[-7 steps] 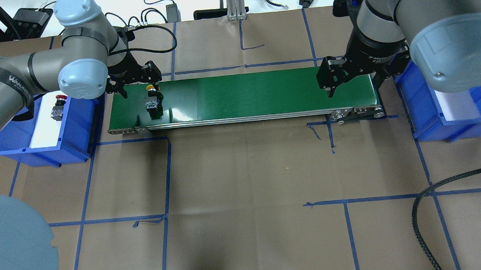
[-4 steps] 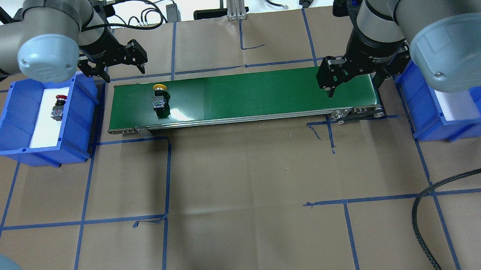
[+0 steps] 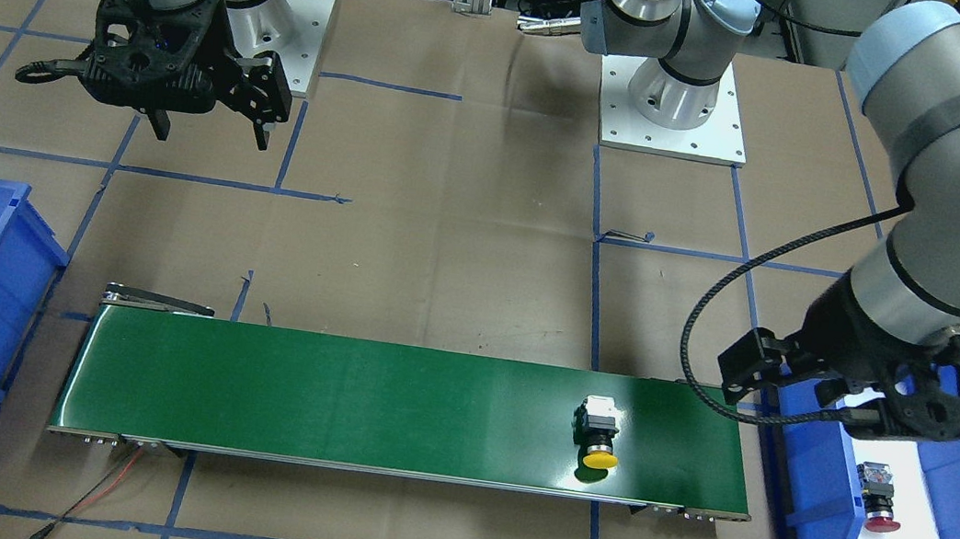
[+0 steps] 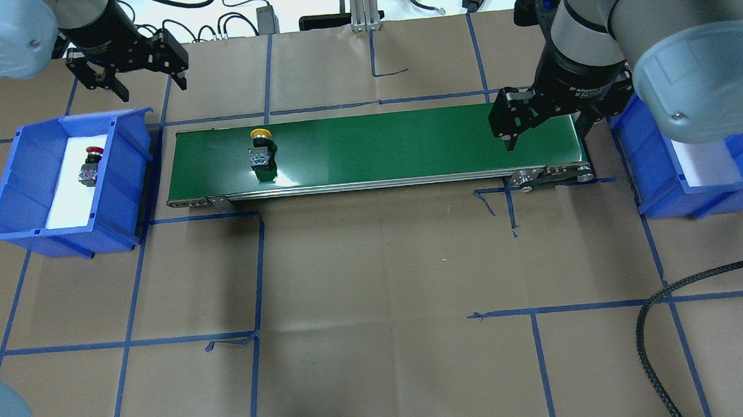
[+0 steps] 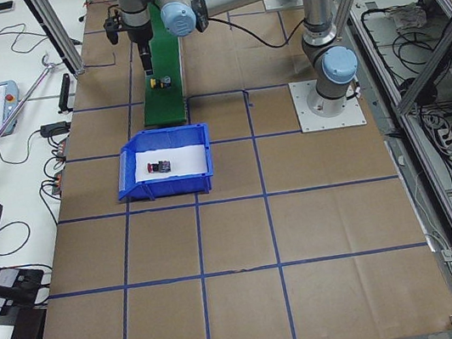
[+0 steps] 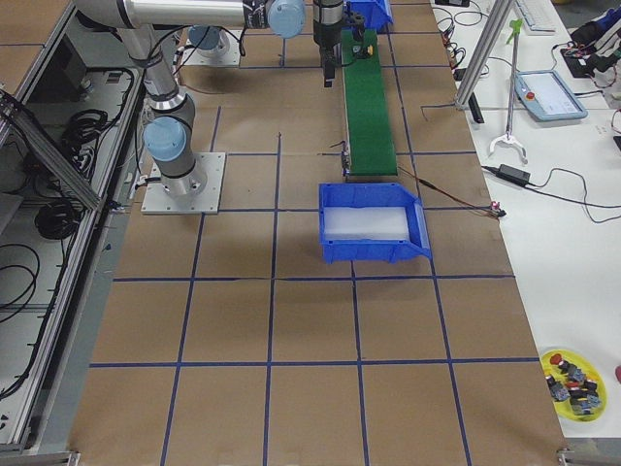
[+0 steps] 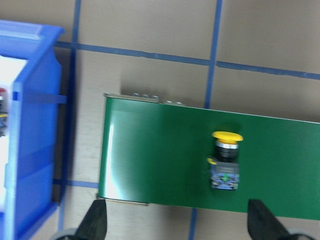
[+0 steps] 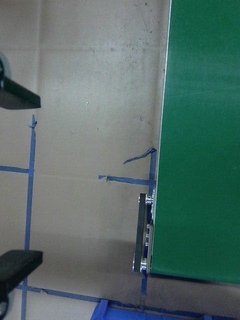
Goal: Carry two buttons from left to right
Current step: 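Move the left gripper back into the bin and grasp the red button, then carry the red button onto the conveyor start and release it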
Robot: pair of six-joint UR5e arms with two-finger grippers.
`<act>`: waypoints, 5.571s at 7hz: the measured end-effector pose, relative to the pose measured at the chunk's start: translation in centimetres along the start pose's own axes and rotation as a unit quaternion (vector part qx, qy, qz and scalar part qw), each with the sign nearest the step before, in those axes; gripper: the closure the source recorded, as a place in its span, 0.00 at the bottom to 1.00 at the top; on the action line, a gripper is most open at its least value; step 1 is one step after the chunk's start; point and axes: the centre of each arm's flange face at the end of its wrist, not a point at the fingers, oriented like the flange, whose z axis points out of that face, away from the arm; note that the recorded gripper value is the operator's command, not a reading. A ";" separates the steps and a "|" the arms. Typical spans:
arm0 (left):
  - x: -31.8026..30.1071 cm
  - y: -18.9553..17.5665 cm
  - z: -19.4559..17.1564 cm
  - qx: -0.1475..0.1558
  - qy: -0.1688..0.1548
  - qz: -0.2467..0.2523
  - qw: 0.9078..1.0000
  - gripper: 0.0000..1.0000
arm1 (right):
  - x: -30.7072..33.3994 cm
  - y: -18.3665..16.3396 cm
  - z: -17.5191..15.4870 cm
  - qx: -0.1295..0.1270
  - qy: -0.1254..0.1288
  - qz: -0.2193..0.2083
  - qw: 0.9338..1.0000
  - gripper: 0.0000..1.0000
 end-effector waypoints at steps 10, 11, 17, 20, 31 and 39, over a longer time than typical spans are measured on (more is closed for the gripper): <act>-23.4 -3.2 12.1 -0.025 0.003 0.059 0.998 0.01 | 0.0 -0.3 0.6 -0.006 0.001 -0.002 1.000 0.00; -23.6 -3.6 14.3 -0.025 0.003 0.060 0.998 0.01 | 0.0 -0.3 0.6 -0.006 0.000 -0.001 1.000 0.00; -23.7 -2.8 22.2 -0.021 -0.004 0.061 0.998 0.69 | 0.0 -0.4 0.7 -0.007 0.000 0.000 1.000 0.00; -23.6 -3.0 21.0 -0.013 -0.008 0.055 0.998 0.94 | 0.0 -0.4 0.7 -0.007 0.000 0.000 1.000 0.00; -13.4 -0.8 2.3 -0.059 0.014 0.104 0.993 0.94 | 0.1 -1.1 1.2 -0.001 0.000 0.001 1.000 0.00; 4.1 1.4 12.8 -0.053 0.004 0.084 0.995 0.96 | 0.1 -2.0 2.0 0.009 -0.001 0.003 1.000 0.00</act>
